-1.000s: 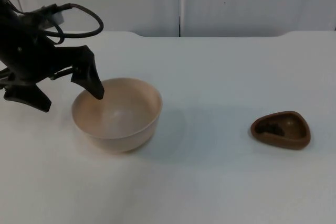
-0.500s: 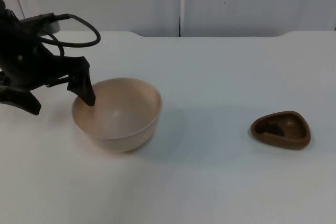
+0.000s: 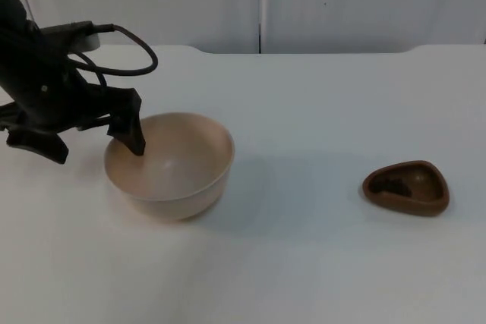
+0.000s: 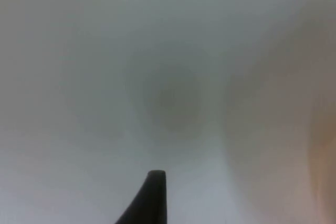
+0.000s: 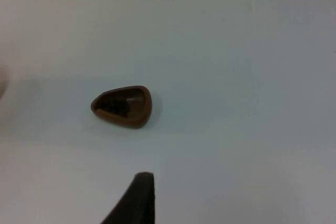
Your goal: Pick up the bowl with the left hand and pour the coffee beans from the cup into the bowl with the right hand.
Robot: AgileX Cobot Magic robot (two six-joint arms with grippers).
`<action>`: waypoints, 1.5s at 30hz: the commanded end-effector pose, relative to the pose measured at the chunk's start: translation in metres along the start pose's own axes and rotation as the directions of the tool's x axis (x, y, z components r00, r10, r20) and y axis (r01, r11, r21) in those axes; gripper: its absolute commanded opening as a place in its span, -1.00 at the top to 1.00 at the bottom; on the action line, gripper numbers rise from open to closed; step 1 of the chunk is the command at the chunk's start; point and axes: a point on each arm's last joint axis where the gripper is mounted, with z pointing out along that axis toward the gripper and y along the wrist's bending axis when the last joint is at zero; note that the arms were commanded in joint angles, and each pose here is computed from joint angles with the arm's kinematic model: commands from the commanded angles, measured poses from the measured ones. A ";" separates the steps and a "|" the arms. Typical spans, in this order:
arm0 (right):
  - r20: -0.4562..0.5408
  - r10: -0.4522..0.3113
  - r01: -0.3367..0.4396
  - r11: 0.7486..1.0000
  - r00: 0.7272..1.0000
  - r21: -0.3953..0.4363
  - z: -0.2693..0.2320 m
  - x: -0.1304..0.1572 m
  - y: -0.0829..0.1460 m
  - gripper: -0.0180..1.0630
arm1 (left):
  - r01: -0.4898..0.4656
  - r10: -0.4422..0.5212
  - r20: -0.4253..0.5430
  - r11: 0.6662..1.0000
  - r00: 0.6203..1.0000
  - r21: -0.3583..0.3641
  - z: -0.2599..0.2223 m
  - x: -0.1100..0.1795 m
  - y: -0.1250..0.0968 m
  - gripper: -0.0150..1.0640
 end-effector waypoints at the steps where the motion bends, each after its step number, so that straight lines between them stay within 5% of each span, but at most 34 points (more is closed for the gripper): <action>1: -0.001 0.006 -0.006 1.000 1.000 0.006 0.002 0.002 0.000 -0.98 | -0.001 0.001 0.014 1.000 1.000 -0.005 0.000 -0.002 -0.001 -0.73; 30: -0.002 0.005 -0.005 1.000 1.000 0.008 0.002 0.002 0.000 -0.98 | -0.005 0.005 0.000 1.000 1.000 -0.004 0.004 -0.001 0.000 0.98; 45: -0.002 0.005 -0.005 1.000 1.000 0.008 0.002 0.002 0.000 -0.98 | 0.028 -0.031 0.035 0.997 0.999 0.076 -0.041 -0.004 -0.019 0.98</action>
